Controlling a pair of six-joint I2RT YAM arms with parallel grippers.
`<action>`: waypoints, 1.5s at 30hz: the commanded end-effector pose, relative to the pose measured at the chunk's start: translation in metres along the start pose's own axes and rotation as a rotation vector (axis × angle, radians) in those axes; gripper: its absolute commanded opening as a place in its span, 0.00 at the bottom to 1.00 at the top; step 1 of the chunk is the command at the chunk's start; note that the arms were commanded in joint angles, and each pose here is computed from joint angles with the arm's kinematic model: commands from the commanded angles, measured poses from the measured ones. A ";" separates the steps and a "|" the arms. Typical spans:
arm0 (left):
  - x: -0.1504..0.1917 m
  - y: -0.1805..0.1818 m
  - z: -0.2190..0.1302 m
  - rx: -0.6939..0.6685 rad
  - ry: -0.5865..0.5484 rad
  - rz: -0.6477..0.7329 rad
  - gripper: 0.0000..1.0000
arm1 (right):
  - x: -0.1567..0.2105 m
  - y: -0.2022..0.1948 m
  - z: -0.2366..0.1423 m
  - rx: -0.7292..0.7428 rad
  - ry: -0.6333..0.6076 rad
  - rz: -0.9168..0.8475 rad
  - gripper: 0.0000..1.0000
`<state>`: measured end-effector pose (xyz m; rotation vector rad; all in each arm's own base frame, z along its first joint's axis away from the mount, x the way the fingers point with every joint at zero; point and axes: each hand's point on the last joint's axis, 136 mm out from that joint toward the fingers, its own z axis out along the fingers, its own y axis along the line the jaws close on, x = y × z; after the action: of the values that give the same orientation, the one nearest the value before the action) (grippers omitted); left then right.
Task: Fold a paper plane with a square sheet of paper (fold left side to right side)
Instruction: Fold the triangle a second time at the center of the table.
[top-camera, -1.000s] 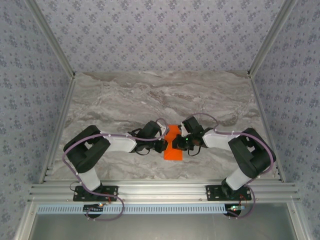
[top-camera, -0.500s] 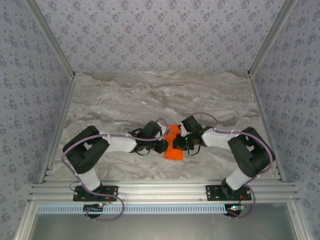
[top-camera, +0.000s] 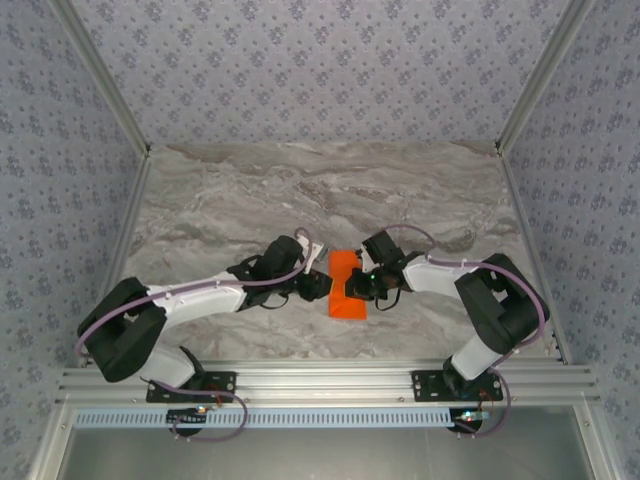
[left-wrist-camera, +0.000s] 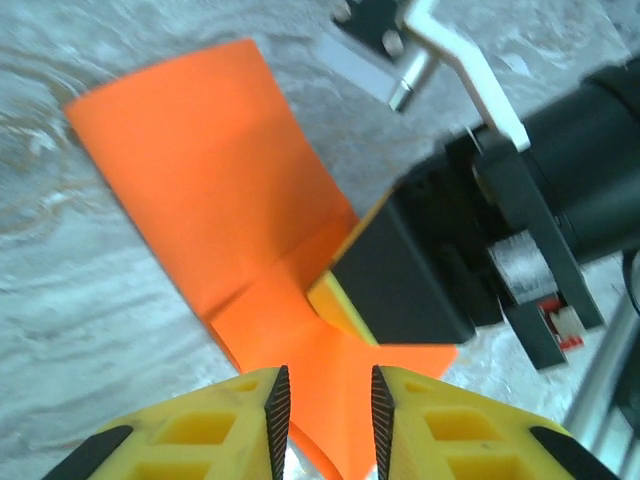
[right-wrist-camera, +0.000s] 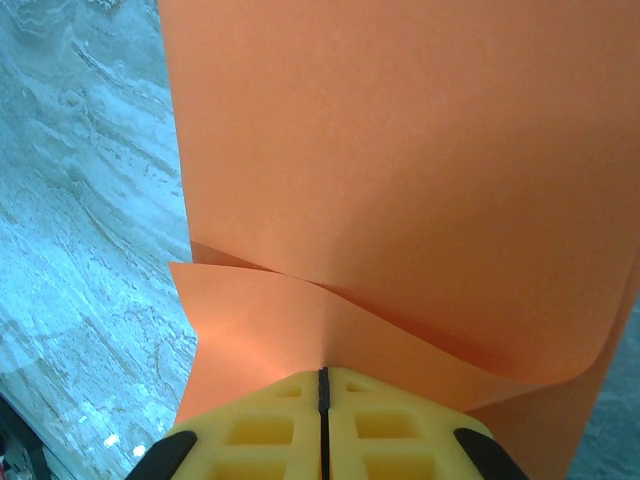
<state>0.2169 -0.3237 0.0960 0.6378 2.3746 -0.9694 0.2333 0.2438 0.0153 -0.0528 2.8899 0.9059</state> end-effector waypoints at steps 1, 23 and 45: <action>0.007 -0.023 -0.001 0.148 0.020 -0.056 0.26 | 0.022 -0.037 0.009 0.152 0.069 0.034 0.06; 0.047 -0.028 0.042 0.189 0.177 -0.086 0.22 | 0.024 -0.037 0.007 0.162 0.077 -0.002 0.06; 0.084 -0.005 0.049 0.116 0.266 -0.112 0.21 | 0.025 -0.040 0.006 0.184 0.084 -0.007 0.06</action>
<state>0.1688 -0.3478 0.0285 0.7013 2.5950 -1.1686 0.2330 0.2436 0.0155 -0.1205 2.8870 0.8683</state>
